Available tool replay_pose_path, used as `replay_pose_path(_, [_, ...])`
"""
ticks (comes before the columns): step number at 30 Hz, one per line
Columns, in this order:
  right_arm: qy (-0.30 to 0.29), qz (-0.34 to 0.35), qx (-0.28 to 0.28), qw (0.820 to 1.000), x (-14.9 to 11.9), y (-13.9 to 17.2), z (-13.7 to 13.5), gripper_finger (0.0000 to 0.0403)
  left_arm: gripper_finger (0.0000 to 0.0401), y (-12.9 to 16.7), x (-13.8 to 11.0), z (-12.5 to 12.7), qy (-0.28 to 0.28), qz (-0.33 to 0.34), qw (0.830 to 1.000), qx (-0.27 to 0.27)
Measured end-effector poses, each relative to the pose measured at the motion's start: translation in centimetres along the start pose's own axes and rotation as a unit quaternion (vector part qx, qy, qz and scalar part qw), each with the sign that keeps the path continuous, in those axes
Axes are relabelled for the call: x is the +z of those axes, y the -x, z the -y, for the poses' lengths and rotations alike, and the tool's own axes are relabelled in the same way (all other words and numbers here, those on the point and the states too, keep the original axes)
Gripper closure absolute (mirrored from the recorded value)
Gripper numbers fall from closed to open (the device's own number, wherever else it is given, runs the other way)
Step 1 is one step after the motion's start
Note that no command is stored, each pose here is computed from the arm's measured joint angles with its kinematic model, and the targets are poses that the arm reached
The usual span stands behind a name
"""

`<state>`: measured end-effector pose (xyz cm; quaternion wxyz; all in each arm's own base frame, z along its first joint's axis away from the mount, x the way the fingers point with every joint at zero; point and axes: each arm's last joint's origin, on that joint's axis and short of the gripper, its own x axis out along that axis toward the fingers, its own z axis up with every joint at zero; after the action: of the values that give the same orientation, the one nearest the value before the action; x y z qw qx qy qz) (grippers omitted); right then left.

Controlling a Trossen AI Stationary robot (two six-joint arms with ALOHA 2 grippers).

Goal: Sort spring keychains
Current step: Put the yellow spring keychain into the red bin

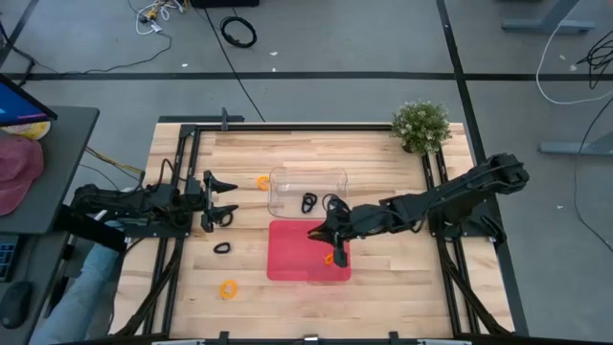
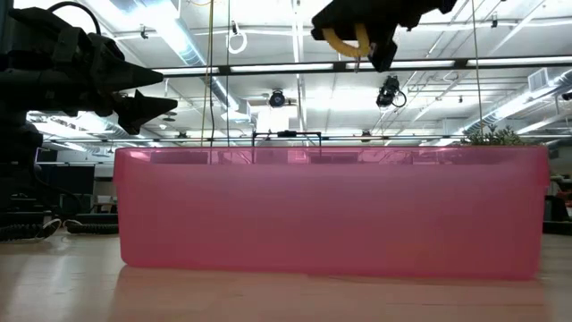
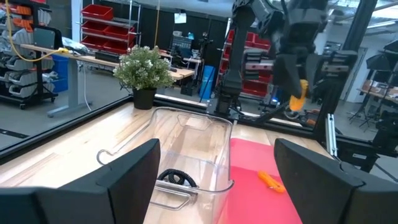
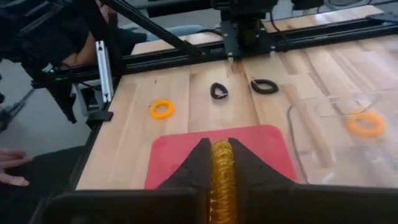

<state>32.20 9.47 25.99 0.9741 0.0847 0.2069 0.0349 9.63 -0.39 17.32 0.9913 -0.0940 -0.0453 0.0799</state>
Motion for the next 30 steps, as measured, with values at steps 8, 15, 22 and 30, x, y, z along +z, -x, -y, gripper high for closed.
replay_pose_path(8, [-0.002, 0.014, 0.017, 1.0, 0.16, -0.49, 0.09, 0.0366, 0.0081, 0.0, 0.0, 0.0, 0.0, 0.0, 1.0, 0.0])
replay_pose_path(15, [0.037, 0.023, 0.018, 0.999, 0.32, -0.49, 0.08, 0.0362, 0.0081, 0.0, 0.01, 0.0, 0.0, 0.0, 1.0, 0.0])
replay_pose_path(22, [0.033, 0.023, 0.039, 0.998, 0.34, -0.44, -0.24, 0.0331, 0.0081, 0.0, 0.01, 0.0, 0.0, 0.0, 1.0, 0.0])
replay_pose_path(30, [0.031, 0.023, 0.04, 0.998, 0.34, -0.43, -0.29, 0.0274, 0.0081, 0.0, 0.01, 0.0, 0.0, 0.0, 1.0, 0.0])
